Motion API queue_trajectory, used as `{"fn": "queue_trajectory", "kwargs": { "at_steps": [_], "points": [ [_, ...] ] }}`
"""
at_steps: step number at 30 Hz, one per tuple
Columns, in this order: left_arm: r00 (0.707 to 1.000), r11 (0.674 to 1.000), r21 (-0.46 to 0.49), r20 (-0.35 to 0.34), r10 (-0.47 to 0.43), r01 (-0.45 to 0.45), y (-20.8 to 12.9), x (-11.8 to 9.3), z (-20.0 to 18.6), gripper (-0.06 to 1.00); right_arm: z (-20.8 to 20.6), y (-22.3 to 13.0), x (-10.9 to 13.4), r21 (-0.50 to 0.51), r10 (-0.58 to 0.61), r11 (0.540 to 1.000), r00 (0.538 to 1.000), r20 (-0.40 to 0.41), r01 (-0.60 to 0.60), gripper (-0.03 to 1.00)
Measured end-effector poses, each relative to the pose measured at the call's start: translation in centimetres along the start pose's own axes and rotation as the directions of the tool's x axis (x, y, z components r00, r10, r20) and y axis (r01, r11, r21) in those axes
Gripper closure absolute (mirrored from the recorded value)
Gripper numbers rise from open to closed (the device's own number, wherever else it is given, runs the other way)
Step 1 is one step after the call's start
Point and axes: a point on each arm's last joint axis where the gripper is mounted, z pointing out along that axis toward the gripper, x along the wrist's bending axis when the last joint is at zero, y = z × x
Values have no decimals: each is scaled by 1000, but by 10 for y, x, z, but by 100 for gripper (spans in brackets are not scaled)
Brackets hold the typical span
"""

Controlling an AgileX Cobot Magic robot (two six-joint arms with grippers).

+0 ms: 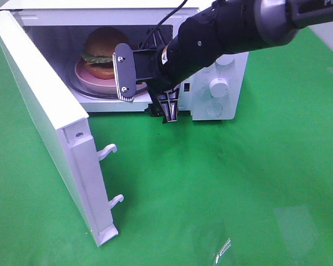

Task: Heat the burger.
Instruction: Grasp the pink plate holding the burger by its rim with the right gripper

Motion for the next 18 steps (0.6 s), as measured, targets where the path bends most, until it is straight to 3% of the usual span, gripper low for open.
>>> {"fn": "queue_trajectory", "kwargs": {
  "at_steps": [18],
  "points": [
    [1000,1000,0,-3,1,-1,0,0,0,-4,52,7,-14,-3,57,998,998,22,-57,12]
  ]
}}
